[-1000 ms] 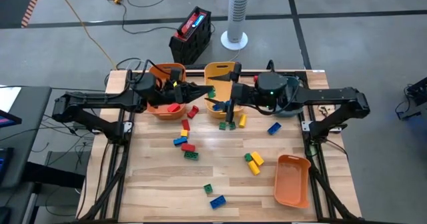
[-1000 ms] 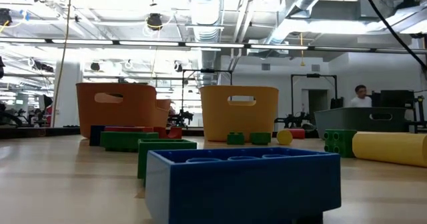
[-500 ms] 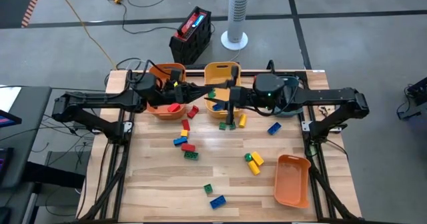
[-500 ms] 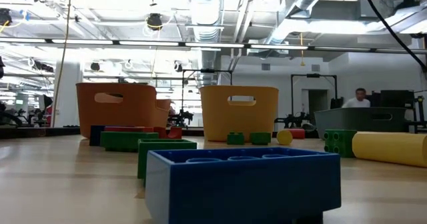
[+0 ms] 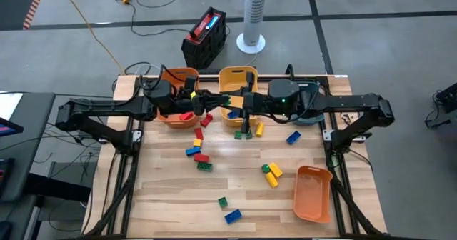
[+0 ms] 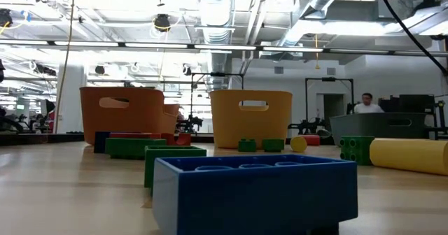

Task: Sort blocks
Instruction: Put the green game piece into the blue bin, then put the red block into the top orange bin

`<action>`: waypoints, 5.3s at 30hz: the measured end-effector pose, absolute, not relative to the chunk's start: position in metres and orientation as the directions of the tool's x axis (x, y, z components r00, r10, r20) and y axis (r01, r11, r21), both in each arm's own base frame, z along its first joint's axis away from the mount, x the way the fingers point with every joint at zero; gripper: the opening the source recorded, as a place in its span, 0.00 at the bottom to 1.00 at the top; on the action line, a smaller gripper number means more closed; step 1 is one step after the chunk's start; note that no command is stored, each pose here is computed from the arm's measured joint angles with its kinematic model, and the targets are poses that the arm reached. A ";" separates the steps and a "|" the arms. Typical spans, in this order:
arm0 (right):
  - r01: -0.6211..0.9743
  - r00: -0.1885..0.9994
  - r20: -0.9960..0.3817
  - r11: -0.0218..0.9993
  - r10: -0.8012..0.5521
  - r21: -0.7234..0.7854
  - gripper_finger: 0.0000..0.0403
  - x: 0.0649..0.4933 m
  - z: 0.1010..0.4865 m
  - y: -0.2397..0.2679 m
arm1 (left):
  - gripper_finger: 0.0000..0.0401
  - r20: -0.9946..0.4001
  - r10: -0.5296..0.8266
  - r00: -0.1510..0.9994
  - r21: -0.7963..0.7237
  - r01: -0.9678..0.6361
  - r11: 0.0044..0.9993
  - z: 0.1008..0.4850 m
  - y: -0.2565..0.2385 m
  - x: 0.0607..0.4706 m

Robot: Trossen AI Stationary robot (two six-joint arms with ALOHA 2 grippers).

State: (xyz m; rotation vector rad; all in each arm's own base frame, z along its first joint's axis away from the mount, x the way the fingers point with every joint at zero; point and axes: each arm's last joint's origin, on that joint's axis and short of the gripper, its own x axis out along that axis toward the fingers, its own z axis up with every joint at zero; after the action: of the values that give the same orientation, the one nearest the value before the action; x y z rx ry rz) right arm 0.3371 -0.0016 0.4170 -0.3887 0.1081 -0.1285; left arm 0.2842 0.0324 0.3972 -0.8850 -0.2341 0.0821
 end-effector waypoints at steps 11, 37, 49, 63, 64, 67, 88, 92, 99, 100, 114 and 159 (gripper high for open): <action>0.100 0.966 -0.194 0.940 -0.171 -0.326 0.35 0.295 0.430 -0.007 | 0.68 0.082 0.257 0.963 -0.709 -0.124 0.694 0.402 0.046 0.259; 0.587 0.579 -0.670 0.808 -0.464 -0.052 0.35 0.188 0.407 -0.071 | 0.68 -0.294 0.365 0.884 -0.536 -0.468 0.703 0.370 0.040 0.245; 0.918 0.280 -0.833 0.386 -0.477 0.087 0.35 0.131 0.341 -0.089 | 0.68 -0.301 0.342 0.890 -0.552 -0.456 0.698 0.369 0.034 0.246; 0.963 0.039 -0.982 0.269 -0.182 -0.011 0.34 0.138 0.266 -0.161 | 0.68 -0.302 0.342 0.890 -0.549 -0.456 0.701 0.369 0.034 0.246; 0.961 0.035 -0.987 0.278 -0.160 -0.011 0.34 0.139 0.262 -0.164 | 0.68 -0.303 0.339 0.891 -0.549 -0.454 0.701 0.369 0.034 0.246; 0.956 0.002 -0.993 0.292 -0.115 -0.032 0.34 0.142 0.251 -0.173 | 0.68 -0.304 0.334 0.892 -0.550 -0.450 0.704 0.369 0.034 0.246; 0.926 -0.020 -0.998 0.378 0.060 0.004 0.59 0.167 0.191 -0.208 | 0.68 -0.304 0.283 0.910 -0.537 -0.409 0.738 0.369 0.021 0.247; 0.924 -0.018 -0.997 0.382 0.070 0.010 0.63 0.165 0.191 -0.209 | 0.68 -0.302 0.283 0.910 -0.539 -0.408 0.737 0.369 0.021 0.247; 0.924 0.032 -0.999 0.381 -0.008 0.026 0.63 0.156 0.216 -0.201 | 0.68 -0.297 0.283 0.912 -0.542 -0.405 0.737 0.369 0.021 0.248; 0.924 0.039 -0.999 0.381 -0.018 0.029 0.63 0.155 0.220 -0.199 | 0.68 -0.298 0.283 0.912 -0.541 -0.406 0.737 0.369 0.021 0.248; 0.686 0.266 -0.939 0.727 -0.217 0.026 0.63 0.177 0.286 -0.121 | 0.68 -0.319 0.299 0.899 -0.526 -0.430 0.734 0.367 0.025 0.246; 0.520 -0.159 -0.984 0.840 -0.084 -0.156 0.63 0.272 0.228 -0.297 | 0.68 -0.418 0.181 0.890 -0.497 -0.391 0.774 0.358 0.022 0.244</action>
State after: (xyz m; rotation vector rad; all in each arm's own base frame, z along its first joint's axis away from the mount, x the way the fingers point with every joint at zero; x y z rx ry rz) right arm 0.2719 -0.2968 0.2282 0.3450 1.6543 -0.5482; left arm 0.2436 0.0218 0.3580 -0.6115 0.3611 0.3175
